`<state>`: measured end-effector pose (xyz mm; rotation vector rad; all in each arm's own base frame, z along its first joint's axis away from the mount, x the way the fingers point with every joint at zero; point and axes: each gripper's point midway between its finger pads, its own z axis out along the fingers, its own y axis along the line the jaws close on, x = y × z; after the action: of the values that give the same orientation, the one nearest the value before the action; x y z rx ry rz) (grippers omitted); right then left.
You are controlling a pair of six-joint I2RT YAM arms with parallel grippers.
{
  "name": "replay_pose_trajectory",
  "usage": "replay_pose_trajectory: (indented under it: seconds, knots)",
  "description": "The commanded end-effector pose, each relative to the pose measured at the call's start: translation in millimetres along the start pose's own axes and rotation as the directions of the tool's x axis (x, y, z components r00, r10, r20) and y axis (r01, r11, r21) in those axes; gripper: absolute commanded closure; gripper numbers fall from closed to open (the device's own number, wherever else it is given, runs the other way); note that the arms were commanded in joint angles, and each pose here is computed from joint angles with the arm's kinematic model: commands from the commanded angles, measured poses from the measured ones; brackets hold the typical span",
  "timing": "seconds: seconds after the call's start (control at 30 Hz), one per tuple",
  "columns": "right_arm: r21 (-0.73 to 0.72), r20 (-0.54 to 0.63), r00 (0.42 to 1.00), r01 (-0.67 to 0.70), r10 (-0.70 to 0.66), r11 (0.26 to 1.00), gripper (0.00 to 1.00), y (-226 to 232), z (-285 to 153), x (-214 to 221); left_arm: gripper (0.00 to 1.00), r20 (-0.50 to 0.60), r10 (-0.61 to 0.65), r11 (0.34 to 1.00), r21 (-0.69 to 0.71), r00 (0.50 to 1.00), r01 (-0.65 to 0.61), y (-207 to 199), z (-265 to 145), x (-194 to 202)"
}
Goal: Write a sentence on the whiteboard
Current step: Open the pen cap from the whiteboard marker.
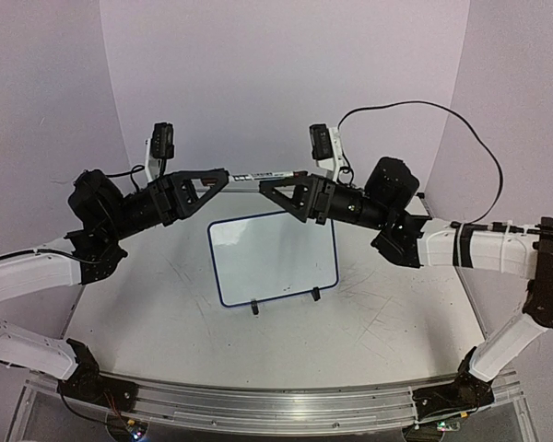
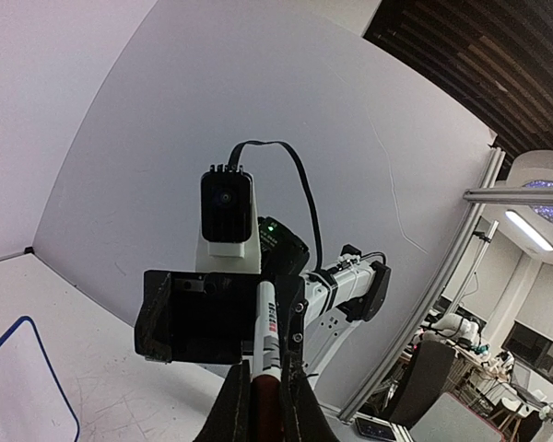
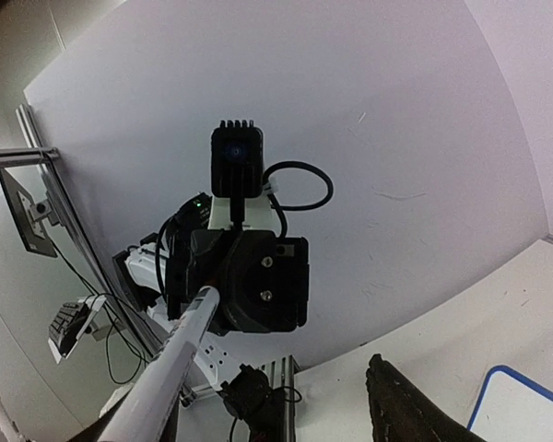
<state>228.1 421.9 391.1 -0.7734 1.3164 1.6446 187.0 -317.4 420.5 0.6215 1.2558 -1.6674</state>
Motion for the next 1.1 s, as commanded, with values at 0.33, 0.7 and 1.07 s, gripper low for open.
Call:
replay_pose_trajectory:
  seconds: [0.33,0.7,1.07]
  knots:
    - [-0.118,-0.083,0.995,0.038,-0.048,0.992,0.46,30.1,9.6,-9.1,1.00,-0.047,0.024,0.999,0.031,0.999,-0.023,-6.7,0.9,6.4]
    - [-0.051,0.083,0.995,0.059,-0.055,0.997,0.32,27.5,-3.8,-21.9,1.00,0.070,0.041,0.996,-0.082,0.997,-0.036,4.8,-8.9,-12.5]
    - [-0.113,0.273,0.962,0.039,-0.007,0.993,0.53,22.3,23.1,-33.0,1.00,0.088,0.023,0.996,-0.092,0.996,-0.015,9.8,-1.7,-19.6]
